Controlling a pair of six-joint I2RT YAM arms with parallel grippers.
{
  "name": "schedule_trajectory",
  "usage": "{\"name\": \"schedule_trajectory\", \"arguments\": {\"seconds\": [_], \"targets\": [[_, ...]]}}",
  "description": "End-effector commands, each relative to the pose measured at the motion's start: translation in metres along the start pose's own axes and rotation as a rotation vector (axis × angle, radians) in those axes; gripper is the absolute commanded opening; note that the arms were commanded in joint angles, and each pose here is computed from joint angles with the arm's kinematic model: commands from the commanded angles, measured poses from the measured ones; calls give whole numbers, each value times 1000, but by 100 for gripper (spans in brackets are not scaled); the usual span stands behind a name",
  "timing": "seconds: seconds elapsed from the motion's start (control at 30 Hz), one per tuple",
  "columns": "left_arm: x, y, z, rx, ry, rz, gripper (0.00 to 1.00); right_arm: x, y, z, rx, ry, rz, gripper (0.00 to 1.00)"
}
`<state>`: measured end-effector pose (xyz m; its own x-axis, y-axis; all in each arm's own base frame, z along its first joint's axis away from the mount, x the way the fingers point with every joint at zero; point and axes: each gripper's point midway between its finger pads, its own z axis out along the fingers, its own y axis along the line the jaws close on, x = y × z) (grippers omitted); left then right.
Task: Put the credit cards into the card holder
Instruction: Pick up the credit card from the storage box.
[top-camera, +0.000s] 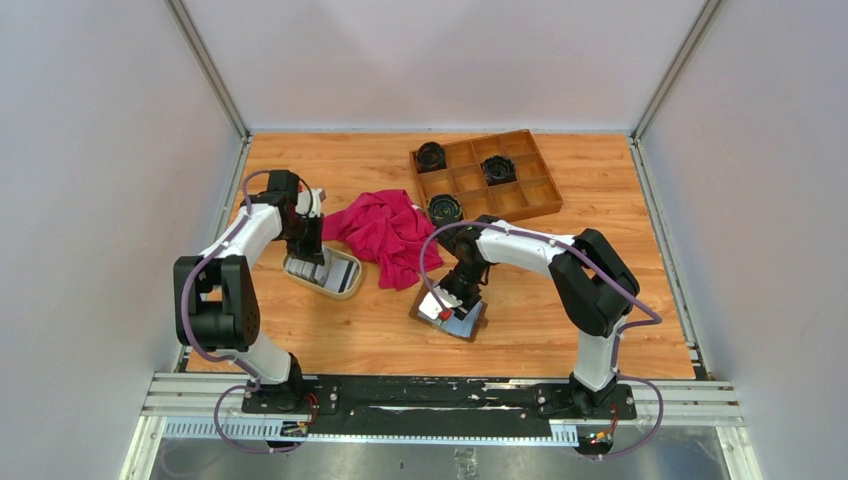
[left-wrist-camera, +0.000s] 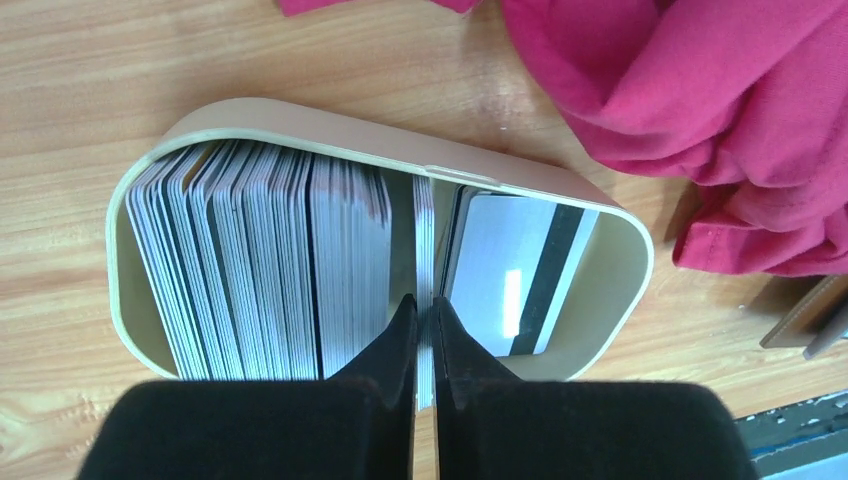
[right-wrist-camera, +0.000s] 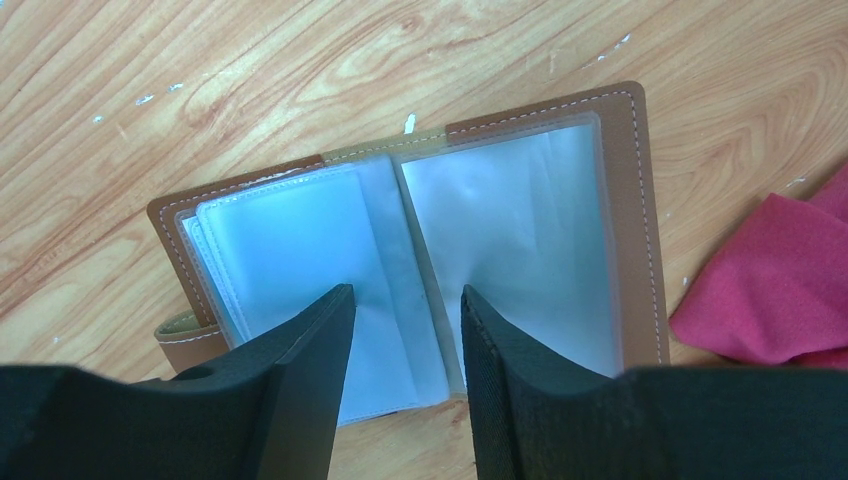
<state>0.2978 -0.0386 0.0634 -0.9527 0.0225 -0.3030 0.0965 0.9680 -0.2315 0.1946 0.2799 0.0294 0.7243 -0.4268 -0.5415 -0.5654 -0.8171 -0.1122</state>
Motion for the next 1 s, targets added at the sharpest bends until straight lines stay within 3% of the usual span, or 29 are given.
{"name": "schedule_trajectory", "arguments": {"seconds": [0.0,0.2,0.6,0.7,0.83,0.97], "targets": [[9,8,1,-23,27,-22,0,-2,14,13,-80,-7,15,47],[4,13,-9,-4,-18,-60,1,-3,15,14,-82,-11,16,47],[10,6,14,83,66,-79,32,-3,14,13,-80,-11,14,46],[9,6,15,84,68,-77,26,-3,15,13,-84,-11,16,46],[5,5,10,90,46,-79,1,-3,15,13,-81,-10,14,46],[-1,3,-3,112,-5,-95,0,-4,15,12,-80,-12,14,46]]}}
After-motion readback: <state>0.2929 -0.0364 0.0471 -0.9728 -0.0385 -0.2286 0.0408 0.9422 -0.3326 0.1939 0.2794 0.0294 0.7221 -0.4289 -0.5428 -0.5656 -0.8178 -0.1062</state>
